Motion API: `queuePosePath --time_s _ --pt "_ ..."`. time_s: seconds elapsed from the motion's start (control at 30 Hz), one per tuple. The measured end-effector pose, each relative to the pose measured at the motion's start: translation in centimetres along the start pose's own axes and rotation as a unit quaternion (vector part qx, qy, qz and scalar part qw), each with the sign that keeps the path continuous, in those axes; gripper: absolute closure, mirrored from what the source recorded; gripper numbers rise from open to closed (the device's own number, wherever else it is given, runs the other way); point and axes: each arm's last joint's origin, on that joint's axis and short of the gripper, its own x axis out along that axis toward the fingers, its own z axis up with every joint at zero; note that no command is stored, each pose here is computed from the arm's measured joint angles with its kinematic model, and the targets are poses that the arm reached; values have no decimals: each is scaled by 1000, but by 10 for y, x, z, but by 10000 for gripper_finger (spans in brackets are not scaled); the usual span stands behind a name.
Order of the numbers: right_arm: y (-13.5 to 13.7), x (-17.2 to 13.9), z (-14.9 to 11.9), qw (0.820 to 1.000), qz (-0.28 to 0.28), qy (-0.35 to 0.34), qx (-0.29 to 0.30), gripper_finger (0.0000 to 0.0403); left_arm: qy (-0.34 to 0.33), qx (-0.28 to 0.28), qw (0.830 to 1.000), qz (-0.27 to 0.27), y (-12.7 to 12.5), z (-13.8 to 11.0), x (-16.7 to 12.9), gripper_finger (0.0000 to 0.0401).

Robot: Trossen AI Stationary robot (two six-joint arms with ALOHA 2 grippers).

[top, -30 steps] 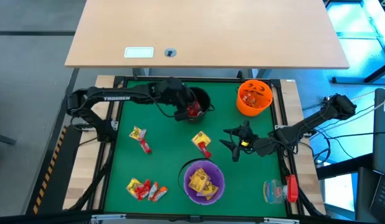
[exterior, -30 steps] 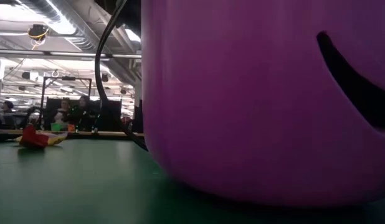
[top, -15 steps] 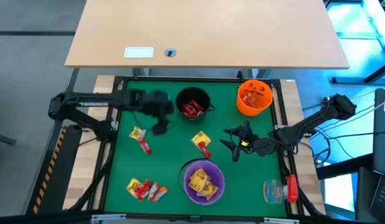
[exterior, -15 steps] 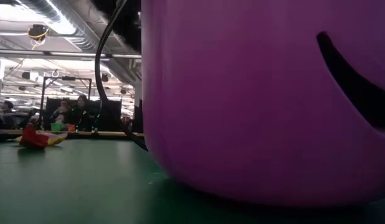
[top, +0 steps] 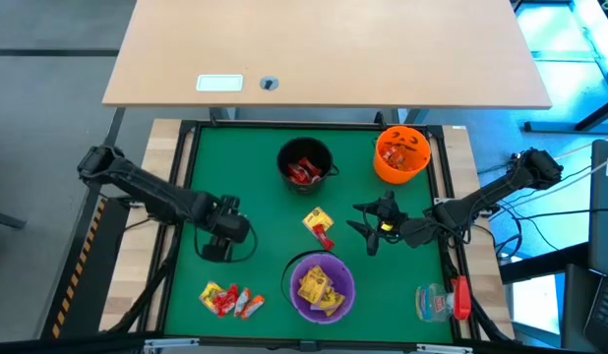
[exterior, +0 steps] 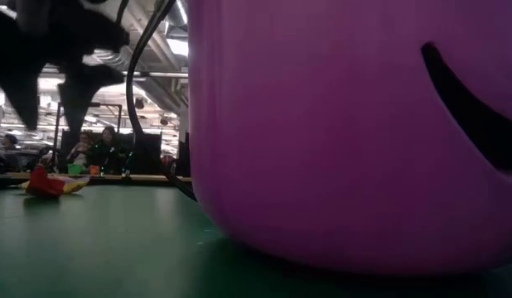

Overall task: Sort candy
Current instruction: Put the red candy into the black bucket

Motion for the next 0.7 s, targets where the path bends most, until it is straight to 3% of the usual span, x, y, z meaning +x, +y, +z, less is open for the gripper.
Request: queuePosePath --time_s 0.3,0.5,0.7 --pt "0 0 0 1000 0 0 1 159 -9 -3 1000 -10 -4 -11 30 134" --pt "0 0 0 1000 0 -1 1 159 14 -13 1000 -4 -5 -17 52 135" --pt "0 0 0 1000 0 -1 3 159 14 -11 999 35 -6 -11 68 148"
